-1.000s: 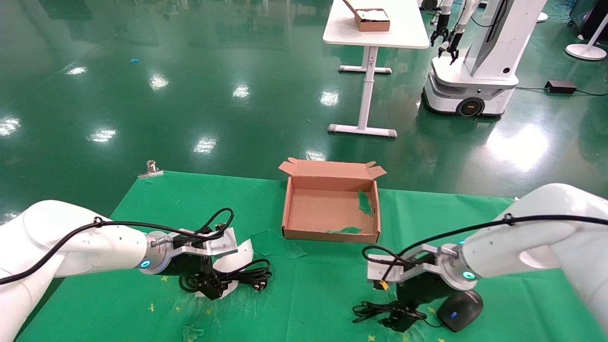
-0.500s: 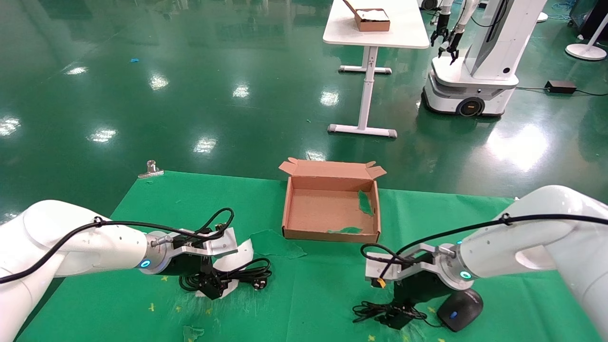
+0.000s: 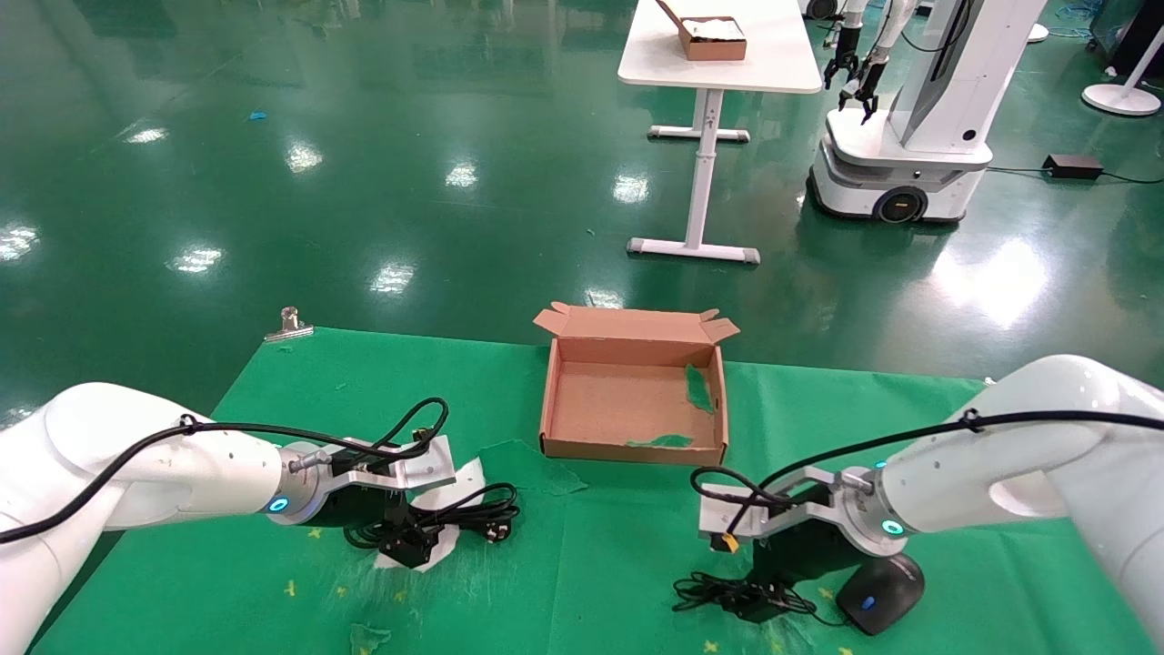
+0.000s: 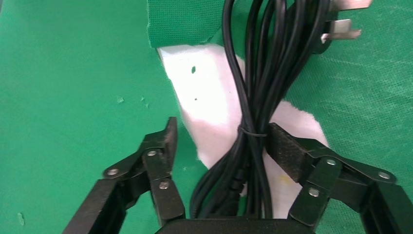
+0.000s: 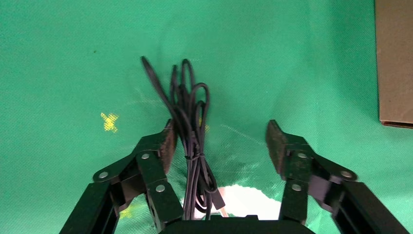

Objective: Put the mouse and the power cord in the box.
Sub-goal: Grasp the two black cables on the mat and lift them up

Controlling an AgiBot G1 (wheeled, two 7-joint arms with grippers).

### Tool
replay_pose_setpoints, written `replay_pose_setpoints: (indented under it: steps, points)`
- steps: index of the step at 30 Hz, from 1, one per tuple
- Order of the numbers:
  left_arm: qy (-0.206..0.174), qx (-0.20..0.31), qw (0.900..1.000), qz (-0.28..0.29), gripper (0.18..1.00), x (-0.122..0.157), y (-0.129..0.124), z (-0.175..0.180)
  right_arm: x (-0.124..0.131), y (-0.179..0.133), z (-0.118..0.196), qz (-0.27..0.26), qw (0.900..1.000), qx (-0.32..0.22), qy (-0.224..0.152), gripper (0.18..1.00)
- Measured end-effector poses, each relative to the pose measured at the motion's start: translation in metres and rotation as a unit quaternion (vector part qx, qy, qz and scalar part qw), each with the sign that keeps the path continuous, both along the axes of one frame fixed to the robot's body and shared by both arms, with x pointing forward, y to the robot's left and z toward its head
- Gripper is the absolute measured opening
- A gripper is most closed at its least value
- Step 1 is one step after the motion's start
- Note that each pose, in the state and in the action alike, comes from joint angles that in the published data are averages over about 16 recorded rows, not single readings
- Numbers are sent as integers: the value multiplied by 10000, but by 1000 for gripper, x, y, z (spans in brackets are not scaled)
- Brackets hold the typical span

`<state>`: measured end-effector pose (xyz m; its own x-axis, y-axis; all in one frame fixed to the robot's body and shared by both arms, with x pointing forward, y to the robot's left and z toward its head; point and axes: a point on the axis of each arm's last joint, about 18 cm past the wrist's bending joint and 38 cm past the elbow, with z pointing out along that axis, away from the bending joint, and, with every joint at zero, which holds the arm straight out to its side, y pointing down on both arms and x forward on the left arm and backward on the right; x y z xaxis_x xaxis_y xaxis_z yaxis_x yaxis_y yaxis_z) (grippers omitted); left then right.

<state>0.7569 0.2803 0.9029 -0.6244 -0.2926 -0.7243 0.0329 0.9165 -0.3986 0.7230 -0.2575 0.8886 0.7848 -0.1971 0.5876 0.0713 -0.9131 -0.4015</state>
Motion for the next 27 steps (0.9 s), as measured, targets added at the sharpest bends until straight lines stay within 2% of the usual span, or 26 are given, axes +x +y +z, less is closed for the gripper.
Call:
replay_pose_setpoints:
  steps: [13,19,27]
  points:
    - [1,-2,10000,-1,449,0,0,0,0,0,0,11,10000,5,-2,482]
    - [-1,2,10000,-2,344,0,0,0,0,0,0,14,10000,5,-1,354]
    - [41,-15,9999,-154,277,-7,6,14,-1,-1,10,54,9999,25,-98,258]
